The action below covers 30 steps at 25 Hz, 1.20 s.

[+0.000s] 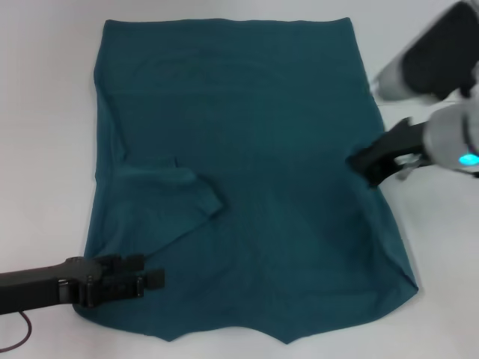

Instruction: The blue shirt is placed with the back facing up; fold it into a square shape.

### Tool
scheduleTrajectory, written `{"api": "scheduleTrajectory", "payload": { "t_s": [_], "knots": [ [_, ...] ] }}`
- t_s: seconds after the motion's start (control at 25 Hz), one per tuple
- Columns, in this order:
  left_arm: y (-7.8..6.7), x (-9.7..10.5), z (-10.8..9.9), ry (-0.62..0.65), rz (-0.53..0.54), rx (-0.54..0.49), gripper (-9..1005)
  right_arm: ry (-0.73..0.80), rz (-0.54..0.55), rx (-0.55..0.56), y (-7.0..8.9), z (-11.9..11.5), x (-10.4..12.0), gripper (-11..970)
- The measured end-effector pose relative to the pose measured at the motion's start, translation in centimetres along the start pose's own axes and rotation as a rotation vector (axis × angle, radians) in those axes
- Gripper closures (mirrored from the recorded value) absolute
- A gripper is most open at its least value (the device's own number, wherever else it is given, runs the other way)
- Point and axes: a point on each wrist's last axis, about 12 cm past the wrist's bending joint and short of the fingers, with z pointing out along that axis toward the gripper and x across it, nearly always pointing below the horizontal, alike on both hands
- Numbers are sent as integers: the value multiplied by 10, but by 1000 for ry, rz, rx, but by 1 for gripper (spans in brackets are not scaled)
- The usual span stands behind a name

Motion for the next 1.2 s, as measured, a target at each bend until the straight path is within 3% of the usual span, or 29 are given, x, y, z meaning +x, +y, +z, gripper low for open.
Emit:
{"api": "scheduleTrajectory", "payload": {
  "t_s": [0.2,0.4,0.56,0.8,0.96,1.2],
  "knots": [
    [0,4,-2,-2,-12,-4,153,66,-194,-66,39,18,-9,870],
    [0,6,-2,-3,-18,-6,154,166,-231,-110,51,30,-4,861],
    [0,7,-2,-4,-21,-8,154,238,-179,-115,48,35,2,854],
    [0,7,-2,-5,-21,-10,154,230,-125,-101,39,33,6,844],
    [1,5,-4,-17,-16,-17,154,143,2,-141,20,24,5,577],
    [5,-5,-28,-66,-82,-97,154,60,99,-213,-2,8,17,394]
  ]
}}
